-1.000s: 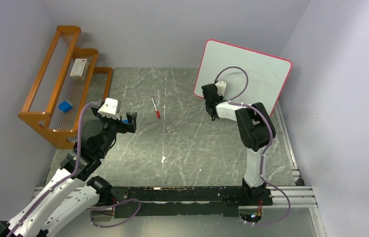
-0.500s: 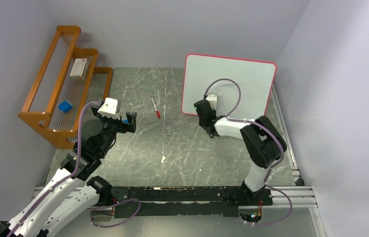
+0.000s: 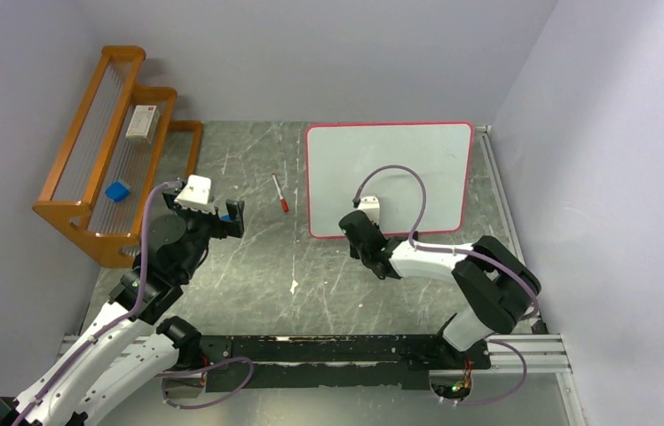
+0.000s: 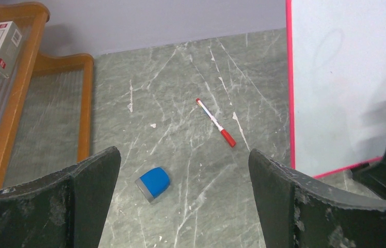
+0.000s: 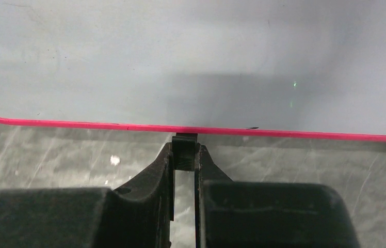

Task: Write a sentence on the whiteboard
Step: Move the whiteboard stand to the center of the board.

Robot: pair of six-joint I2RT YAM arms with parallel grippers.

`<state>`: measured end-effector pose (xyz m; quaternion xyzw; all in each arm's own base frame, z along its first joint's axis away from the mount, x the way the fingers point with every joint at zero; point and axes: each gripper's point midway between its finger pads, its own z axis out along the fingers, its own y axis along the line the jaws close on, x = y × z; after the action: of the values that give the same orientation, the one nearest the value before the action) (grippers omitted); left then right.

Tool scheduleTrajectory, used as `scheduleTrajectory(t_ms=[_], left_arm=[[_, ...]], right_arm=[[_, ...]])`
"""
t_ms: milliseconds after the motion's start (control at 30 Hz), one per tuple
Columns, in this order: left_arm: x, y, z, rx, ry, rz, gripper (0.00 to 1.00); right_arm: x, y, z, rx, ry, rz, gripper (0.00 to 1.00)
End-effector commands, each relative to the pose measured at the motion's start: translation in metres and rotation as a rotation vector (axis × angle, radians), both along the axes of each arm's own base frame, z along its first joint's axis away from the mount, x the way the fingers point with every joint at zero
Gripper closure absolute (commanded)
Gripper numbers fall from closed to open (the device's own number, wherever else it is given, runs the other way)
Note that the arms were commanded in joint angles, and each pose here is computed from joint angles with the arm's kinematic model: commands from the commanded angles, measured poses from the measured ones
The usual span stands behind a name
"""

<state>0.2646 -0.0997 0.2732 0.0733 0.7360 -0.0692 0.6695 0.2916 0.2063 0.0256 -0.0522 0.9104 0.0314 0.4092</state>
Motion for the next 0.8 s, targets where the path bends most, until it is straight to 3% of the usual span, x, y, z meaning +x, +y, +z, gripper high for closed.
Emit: scheduleTrajectory(t_ms=[0, 700, 767], left_arm=[[0.002, 0.011, 0.011, -0.023, -0.016, 0.061, 0.02], [0.015, 0.016, -0.002, -0.044, 0.038, 0.115, 0.02], [0.018, 0.018, -0.003, -0.056, 0.048, 0.133, 0.02]], right_arm=[[-0.02, 0.01, 0.006, 0.071, 0.01, 0.017, 1.0], [-0.056, 0.016, 0.0, 0.075, 0.028, 0.048, 1.0], [-0.057, 0.013, 0.003, 0.074, 0.019, 0.051, 0.91]])
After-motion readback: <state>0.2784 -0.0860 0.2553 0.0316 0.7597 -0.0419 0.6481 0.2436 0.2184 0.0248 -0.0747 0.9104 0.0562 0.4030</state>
